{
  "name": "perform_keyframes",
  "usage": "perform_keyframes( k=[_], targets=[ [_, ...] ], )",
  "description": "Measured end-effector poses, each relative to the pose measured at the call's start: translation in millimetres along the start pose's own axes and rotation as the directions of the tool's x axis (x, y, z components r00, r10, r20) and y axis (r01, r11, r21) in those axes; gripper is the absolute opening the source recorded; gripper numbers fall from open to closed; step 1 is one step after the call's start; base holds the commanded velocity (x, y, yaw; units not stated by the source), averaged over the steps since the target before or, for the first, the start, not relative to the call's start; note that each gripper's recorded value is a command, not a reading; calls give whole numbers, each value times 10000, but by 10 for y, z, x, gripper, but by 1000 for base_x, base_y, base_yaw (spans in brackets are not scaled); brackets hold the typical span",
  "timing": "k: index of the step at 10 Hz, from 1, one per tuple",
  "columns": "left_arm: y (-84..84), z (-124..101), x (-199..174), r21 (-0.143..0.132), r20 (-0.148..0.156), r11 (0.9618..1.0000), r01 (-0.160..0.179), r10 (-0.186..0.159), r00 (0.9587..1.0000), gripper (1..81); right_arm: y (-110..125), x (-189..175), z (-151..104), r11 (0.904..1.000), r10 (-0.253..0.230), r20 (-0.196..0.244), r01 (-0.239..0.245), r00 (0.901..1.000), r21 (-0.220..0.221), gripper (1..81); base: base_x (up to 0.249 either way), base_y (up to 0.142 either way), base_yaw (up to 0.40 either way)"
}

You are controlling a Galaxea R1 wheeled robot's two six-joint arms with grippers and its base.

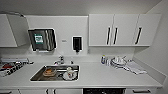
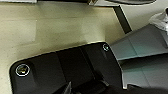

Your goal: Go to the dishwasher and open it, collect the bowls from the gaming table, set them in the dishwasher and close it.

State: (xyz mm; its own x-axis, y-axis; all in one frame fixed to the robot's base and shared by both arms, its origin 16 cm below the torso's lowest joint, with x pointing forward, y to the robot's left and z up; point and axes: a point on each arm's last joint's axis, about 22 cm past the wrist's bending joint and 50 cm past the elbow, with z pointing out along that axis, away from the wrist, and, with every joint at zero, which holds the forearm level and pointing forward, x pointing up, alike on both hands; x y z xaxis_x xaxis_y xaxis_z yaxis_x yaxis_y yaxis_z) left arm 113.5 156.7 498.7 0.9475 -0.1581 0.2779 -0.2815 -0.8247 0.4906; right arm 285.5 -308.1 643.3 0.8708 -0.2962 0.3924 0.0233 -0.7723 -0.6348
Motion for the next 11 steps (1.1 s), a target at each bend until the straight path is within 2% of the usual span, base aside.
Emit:
perform_keyframes(
  k=[1,3,4,6,7,9,11],
  targets=[
    [-5,51,-80,101,35,9999,69,-69,10000,811,-90,207,19,9999,-135,-72,135,9999,-5,10,0,0,0],
    [-87,110,-130,385,-92,9992,118,-114,9999,811,-419,510,187,9989,-454,-20,454,9990,153,10,0,0,0],
    [-20,155,-176,317,-164,9993,177,-172,9997,811,-618,611,338,9979,-599,61,597,9982,257,10,0,0,0],
    [117,216,-397,178,-85,9991,374,-372,9993,811,-1050,639,684,9951,-883,434,862,9951,490,10,0,0,0],
    [56,210,-448,327,-50,9985,429,-427,9991,811,-1199,633,822,9940,-1009,614,979,9930,496,10,0,0,0],
    [-58,193,-497,583,-58,9964,613,-611,9981,811,-1367,715,1056,9922,-1229,758,1209,9895,299,10,0,0,0],
    [62,227,-620,417,-157,9955,854,-848,9963,811,-1299,978,1201,9889,-1409,641,1435,9879,-377,10,0,0,0]
  ],
)
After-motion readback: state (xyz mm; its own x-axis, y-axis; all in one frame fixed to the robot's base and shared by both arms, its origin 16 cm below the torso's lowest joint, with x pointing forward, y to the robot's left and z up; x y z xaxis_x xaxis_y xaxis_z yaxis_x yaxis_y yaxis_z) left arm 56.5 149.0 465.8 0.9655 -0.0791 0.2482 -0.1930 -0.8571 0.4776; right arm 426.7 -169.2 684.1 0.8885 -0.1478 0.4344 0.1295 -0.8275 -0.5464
